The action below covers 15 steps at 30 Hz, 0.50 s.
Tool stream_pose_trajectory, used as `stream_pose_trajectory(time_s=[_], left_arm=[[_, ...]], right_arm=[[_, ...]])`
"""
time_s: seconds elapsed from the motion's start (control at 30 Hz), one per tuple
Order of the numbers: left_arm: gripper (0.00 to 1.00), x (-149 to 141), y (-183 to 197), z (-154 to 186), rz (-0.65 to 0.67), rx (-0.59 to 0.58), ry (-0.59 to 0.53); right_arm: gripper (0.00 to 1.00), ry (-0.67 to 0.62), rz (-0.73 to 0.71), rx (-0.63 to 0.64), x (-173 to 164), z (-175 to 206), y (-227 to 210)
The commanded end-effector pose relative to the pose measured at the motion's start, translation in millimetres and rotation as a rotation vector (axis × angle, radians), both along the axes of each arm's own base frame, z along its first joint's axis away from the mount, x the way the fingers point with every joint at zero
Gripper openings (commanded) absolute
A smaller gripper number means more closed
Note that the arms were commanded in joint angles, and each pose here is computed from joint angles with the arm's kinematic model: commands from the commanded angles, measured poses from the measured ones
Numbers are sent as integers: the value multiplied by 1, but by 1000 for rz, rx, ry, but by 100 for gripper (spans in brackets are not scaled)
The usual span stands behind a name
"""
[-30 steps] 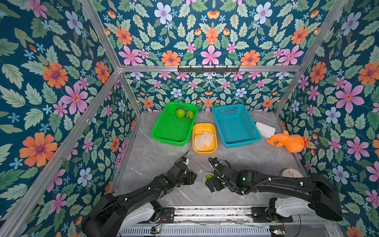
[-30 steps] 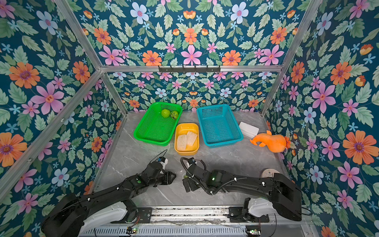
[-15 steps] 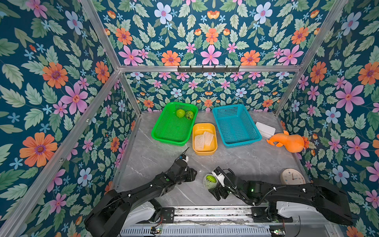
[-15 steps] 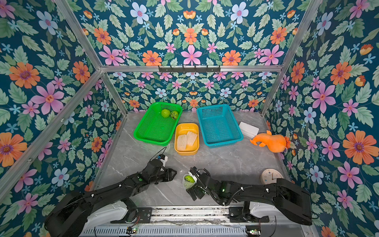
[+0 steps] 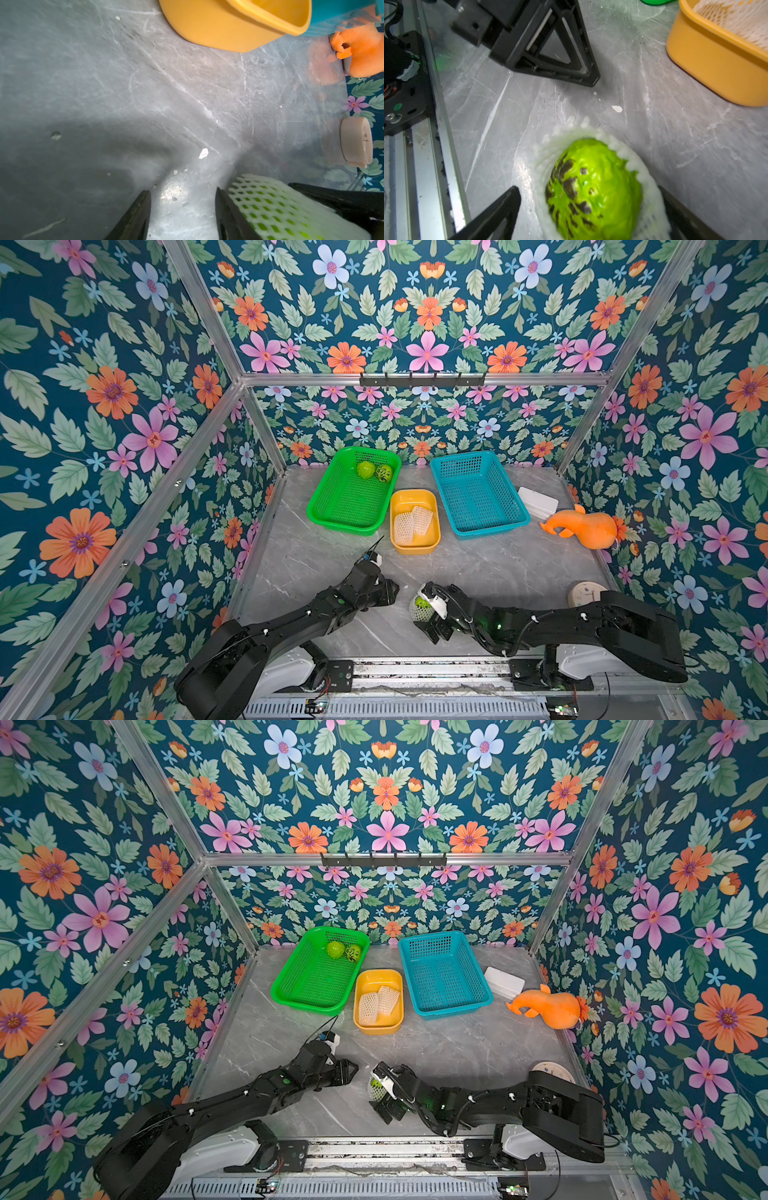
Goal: Sleeve custard apples in foam nets
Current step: Pick up the custard apple from the center of the board.
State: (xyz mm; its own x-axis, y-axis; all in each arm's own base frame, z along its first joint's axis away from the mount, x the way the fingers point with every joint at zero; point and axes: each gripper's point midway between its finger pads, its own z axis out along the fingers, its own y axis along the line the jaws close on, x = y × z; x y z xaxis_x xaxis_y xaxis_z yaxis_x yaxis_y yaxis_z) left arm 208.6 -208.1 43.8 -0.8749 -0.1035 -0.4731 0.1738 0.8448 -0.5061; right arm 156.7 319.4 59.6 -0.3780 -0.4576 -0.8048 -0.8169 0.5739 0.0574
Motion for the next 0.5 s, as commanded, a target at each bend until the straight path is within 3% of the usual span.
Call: stream_pose_trajectory(time_s=[0.0, 0.47], left_arm=[[55, 3, -1, 2, -1, 2, -8], [54, 0, 3, 1, 11, 4, -9]], right_arm=[[97, -34, -26, 9, 12, 6, 3], [94, 1, -90, -85, 23, -15, -4]])
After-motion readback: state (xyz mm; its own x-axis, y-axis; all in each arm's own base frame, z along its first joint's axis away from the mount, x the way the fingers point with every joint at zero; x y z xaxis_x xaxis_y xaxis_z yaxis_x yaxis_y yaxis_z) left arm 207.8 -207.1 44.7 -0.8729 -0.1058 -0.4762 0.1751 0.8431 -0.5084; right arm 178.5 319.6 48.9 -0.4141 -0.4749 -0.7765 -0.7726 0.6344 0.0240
